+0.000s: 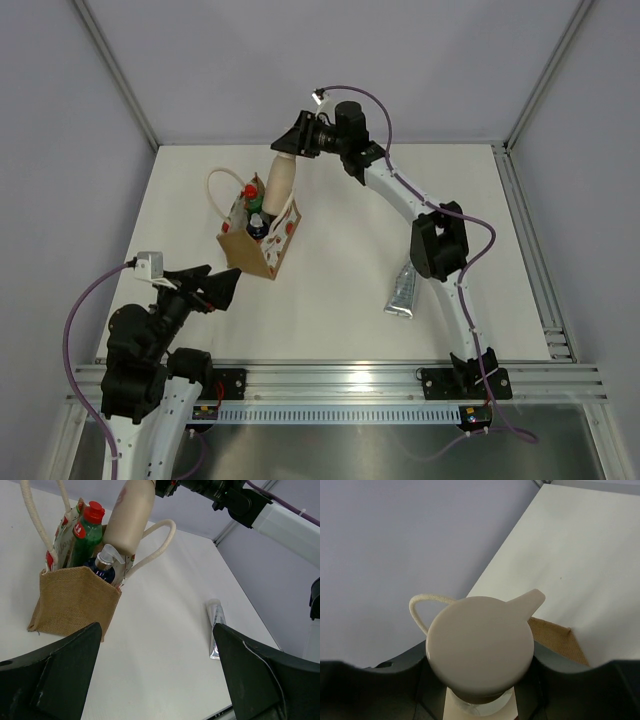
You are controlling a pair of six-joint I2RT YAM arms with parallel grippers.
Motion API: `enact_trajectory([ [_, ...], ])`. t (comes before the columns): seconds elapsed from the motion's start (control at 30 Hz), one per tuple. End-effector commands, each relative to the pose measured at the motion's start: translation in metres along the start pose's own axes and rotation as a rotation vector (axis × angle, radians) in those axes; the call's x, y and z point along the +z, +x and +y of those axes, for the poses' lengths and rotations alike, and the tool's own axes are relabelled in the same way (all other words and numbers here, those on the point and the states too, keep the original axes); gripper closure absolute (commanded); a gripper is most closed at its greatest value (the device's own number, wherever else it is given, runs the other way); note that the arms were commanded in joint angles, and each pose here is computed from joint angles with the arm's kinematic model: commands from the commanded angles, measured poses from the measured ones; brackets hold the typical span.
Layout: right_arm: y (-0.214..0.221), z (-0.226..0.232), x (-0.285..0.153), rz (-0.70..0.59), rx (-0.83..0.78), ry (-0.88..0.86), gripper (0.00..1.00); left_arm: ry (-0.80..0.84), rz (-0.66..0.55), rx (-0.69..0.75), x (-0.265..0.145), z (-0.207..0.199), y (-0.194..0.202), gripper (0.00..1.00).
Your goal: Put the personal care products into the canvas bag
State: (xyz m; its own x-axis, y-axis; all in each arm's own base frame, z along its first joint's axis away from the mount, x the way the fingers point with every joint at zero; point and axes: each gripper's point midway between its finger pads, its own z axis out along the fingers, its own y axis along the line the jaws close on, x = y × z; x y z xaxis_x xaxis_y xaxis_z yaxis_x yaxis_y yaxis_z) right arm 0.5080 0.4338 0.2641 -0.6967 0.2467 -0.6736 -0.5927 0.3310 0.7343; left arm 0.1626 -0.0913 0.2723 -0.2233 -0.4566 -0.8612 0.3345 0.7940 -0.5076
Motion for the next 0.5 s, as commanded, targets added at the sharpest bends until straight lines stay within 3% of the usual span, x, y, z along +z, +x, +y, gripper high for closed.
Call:
enact_trajectory([
  [0.0,-0.06,0.096,-0.014,-0.168,-0.265,-0.128,1.0,0.021,-0.008,0.02,0.002,-0.003,-0.002,0.01],
  [0.17,-0.04,0.115,0.0,-0.173,-0.388,-0.157,1.0,0.022,-0.005,0.021,0.003,-0.002,-0.001,0.01],
  [0.47,-0.015,0.108,0.006,-0.169,-0.484,-0.195,1.0,0.012,-0.003,0.024,-0.001,0.001,0.004,0.01],
])
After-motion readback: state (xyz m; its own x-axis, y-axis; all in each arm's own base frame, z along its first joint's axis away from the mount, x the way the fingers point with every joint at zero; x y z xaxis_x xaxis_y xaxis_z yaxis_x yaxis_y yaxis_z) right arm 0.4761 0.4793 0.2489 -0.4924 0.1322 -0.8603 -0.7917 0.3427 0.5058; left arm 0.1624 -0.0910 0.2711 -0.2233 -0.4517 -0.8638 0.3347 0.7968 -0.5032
